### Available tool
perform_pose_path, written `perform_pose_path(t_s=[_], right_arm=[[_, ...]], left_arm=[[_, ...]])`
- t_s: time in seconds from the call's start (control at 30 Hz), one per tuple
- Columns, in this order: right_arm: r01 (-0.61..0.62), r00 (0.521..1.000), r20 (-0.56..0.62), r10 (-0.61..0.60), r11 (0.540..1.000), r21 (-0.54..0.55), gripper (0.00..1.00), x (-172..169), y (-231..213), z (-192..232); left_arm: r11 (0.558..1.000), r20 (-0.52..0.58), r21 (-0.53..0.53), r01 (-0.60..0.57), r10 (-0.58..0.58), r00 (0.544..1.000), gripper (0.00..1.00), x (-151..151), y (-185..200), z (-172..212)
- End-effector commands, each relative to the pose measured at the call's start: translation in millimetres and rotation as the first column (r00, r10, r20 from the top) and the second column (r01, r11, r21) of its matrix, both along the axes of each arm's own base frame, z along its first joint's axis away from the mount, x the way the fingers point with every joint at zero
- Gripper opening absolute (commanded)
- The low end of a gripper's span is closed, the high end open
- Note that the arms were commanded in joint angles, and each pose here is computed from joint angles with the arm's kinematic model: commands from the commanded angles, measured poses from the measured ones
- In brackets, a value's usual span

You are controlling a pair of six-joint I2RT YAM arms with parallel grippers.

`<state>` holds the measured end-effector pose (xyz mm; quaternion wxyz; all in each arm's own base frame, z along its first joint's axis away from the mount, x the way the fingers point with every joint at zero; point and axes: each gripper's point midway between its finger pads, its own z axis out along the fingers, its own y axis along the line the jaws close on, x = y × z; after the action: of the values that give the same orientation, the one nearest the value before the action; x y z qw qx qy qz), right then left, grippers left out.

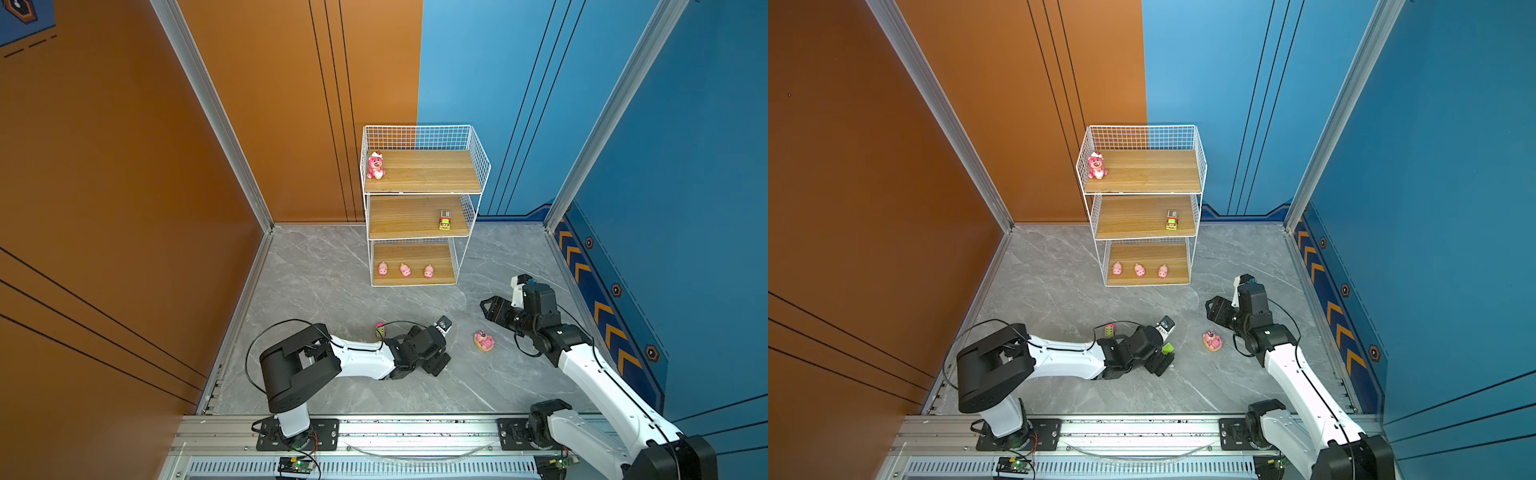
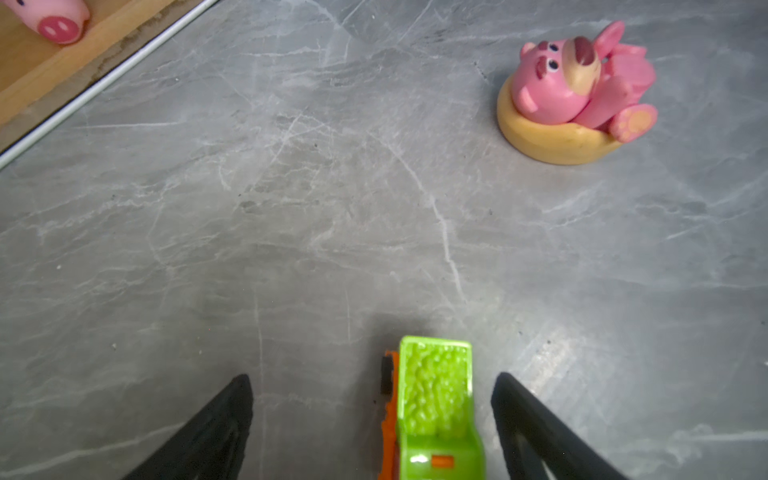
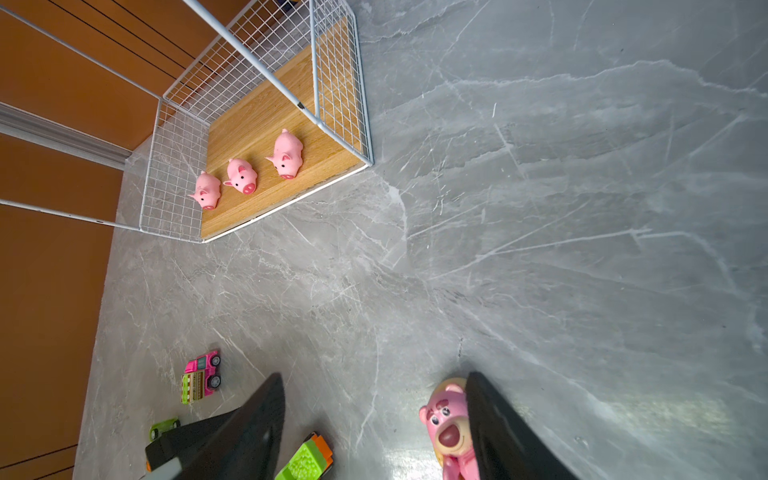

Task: Place and organize the plastic toys onto the shelf
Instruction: 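Lower the left gripper onto the green and orange dump truck and close it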

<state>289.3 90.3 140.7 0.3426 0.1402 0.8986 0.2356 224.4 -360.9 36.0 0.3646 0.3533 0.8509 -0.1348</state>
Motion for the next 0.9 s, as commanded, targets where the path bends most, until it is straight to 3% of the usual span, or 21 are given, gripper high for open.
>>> perform_pose_path(t_s=[0.0, 0.47, 0.7, 0.87], right_arm=[[-0.028, 0.999, 0.038, 0.029, 1.0, -0.003, 0.7, -2, 1, 1], [-0.048, 0.99, 0.136, 0.047, 0.999, 0.006, 0.7, -18, 0, 1], [-0.048, 0.986, 0.157, 0.047, 0.999, 0.005, 0.7, -19, 0, 4], [-0.039, 0.983, 0.177, 0.038, 0.999, -0.003, 0.7, -20, -1, 6]], left_arm=[[0.996, 0.075, -0.088, -0.021, 0.027, 0.997, 0.88, 1, -4, 9], [0.971, 0.235, -0.232, 0.058, -0.002, 0.972, 0.87, -3, -17, 1], [0.96, 0.226, -0.272, 0.063, 0.001, 0.974, 0.7, 4, -12, -11], [0.958, 0.235, -0.275, 0.076, -0.009, 0.972, 0.63, 3, -11, -7]])
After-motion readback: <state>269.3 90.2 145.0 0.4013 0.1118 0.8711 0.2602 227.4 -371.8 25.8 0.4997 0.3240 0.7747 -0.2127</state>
